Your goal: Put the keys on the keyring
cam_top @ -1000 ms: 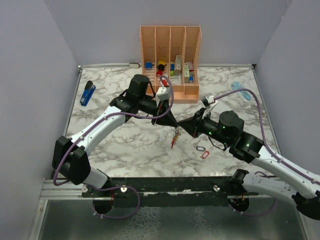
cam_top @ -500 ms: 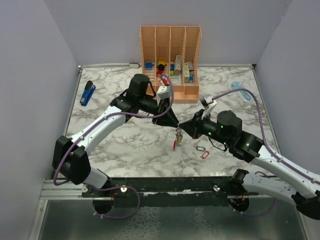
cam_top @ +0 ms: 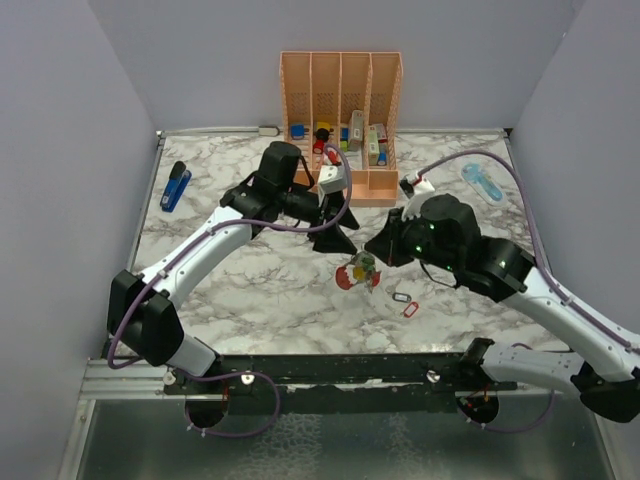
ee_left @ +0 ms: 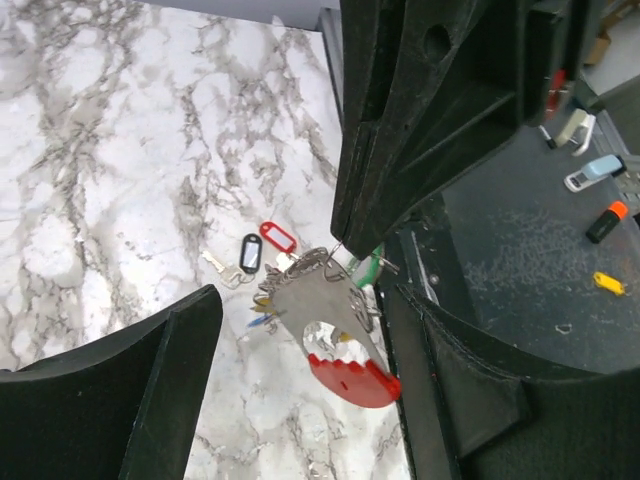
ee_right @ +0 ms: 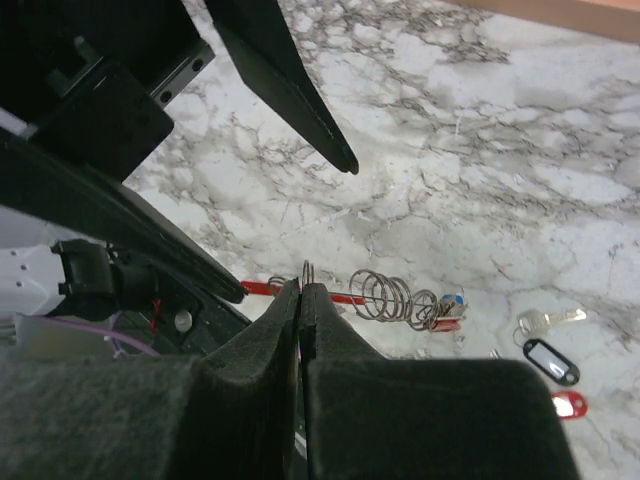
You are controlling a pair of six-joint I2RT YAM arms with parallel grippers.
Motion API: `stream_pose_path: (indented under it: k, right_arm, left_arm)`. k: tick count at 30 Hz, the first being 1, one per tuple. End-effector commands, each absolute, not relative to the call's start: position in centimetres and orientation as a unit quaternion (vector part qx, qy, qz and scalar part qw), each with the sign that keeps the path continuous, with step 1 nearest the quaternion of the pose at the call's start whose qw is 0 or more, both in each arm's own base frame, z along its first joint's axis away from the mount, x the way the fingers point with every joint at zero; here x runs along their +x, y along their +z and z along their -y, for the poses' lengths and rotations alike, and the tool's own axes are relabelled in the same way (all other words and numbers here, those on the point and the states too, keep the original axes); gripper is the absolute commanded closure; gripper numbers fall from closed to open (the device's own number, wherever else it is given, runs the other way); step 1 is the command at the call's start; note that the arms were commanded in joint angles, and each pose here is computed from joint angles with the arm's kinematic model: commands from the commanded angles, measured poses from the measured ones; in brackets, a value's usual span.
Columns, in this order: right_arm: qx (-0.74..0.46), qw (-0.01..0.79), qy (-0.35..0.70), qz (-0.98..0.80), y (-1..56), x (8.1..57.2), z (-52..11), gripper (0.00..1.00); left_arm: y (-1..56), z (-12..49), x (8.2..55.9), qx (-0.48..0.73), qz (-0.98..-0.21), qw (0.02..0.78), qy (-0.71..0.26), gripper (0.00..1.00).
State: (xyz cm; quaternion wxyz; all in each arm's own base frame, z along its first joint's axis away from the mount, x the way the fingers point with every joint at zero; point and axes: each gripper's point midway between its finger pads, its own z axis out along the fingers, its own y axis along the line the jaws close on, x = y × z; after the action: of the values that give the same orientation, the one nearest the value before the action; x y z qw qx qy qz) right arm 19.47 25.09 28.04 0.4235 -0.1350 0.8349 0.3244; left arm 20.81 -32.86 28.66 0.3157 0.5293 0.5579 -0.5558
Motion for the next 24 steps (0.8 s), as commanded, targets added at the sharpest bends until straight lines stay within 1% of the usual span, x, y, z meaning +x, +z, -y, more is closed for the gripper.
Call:
stream_pose_path:
  k: [1, 4, 11, 17, 21, 24]
  right_arm:
    - [-0.052, 0.364, 0.240, -0.899, 27.1, 20.3, -23.4, 0.99]
    - [-0.019, 0.352, 0.219, -0.910, 27.6, 21.0, -23.5, 0.99]
    - [0.035, 0.373, 0.245, -0.894, 30.5, 22.8, -24.8, 0.99]
    - [0.120, 0.364, 0.227, -0.895, 29.9, 24.0, -24.7, 0.99]
    - [0.171, 0.363, 0.240, -0.884, 30.0, 25.0, -25.4, 0.99]
    - [0.227, 0.356, 0.228, -0.877, 29.7, 25.7, -25.2, 0.99]
  left_arm:
    - [28.3, 32.8, 22.8, 0.527, -0.587, 0.341, -0.512, 0.29]
    - [28.9, 32.9, 24.1, 0.520, -0.602, 0.362, -0.486, 0.29]
    - [30.0, 32.3, 26.6, 0.509, -0.632, 0.401, -0.425, 0.29]
    - [31.8, 31.7, 27.8, 0.508, -0.639, 0.426, -0.389, 0.30]
    - [31.5, 31.3, 28.8, 0.491, -0.657, 0.437, -0.368, 0.31]
    - [31.7, 31.0, 29.3, 0.479, -0.667, 0.443, -0.360, 0.33]
